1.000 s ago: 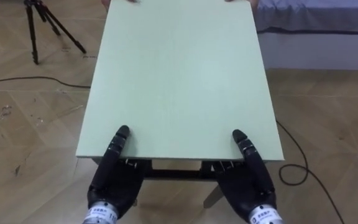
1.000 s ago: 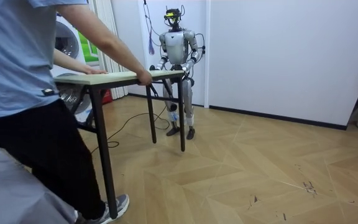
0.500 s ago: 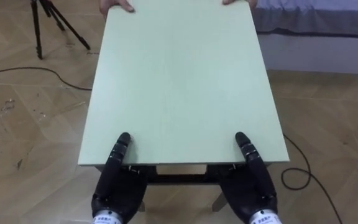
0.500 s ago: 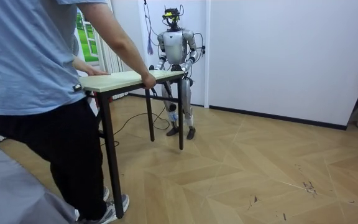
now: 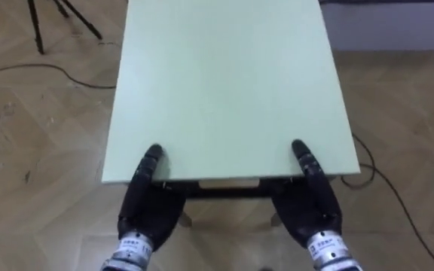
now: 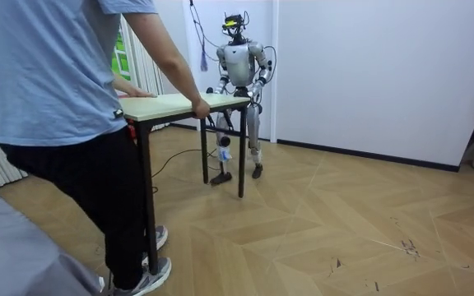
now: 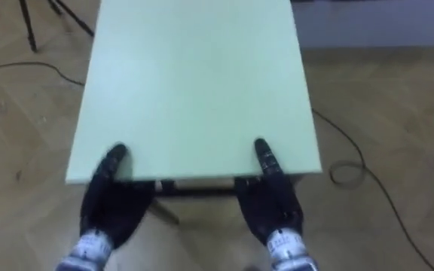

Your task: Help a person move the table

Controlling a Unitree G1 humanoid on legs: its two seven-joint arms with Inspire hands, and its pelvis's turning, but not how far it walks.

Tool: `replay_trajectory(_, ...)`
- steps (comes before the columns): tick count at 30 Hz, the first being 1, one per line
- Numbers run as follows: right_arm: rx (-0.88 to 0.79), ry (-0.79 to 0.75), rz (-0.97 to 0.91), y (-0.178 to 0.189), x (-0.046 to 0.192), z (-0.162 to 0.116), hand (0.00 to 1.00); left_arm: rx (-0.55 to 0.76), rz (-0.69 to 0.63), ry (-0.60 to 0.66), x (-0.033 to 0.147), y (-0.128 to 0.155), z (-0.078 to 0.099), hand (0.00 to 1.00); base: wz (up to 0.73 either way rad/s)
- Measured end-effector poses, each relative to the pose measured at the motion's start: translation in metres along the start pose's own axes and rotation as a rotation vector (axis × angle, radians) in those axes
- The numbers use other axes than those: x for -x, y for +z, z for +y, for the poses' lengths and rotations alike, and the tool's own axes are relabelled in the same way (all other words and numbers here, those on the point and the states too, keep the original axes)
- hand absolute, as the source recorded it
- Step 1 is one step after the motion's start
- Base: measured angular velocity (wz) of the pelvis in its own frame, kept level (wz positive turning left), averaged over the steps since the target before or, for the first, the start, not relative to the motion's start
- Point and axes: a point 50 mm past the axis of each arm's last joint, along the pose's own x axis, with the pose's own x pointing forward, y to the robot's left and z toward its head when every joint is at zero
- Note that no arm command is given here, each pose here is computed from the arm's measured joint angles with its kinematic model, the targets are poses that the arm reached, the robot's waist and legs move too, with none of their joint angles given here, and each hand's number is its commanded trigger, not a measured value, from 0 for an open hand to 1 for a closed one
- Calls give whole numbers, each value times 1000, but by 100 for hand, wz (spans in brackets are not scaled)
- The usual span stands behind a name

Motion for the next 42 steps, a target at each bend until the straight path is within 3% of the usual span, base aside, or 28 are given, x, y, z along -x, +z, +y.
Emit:
replay_trajectory(2, -11, -27, -3, 0, 12, -11, 100, -9, 32, 32, 3, -8, 7, 100, 29)
replay_trajectory(6, -26, -47, 17, 1, 13, -17, 100, -23, 42, 47, 4, -10, 11, 100, 26)
replay_trajectory(9, -79, -89, -17, 3, 24, -25, 100, -73, 73, 44, -2, -14, 10, 100, 89)
replay_trajectory(14, -85, -112, 1, 3, 31, -29, 100, -71, 71, 67, 6, -18, 16, 100, -1)
replay_trajectory(20, -132, -101, 9, -3, 28, -26, 100, -120, 50, 30, 7, -12, 8, 100, 16)
replay_trajectory(26, -146, -37, 50, -14, 7, -11, 100, -145, -38, -21, 5, 6, -4, 100, -35)
replay_trajectory(34, -154, -56, 54, -16, 8, -16, 100, -171, -32, 6, 9, 6, 1, 100, 3)
replay_trajectory(42, -80, -61, 29, -8, 7, -17, 100, -118, -20, 34, 14, -6, 7, 100, -17)
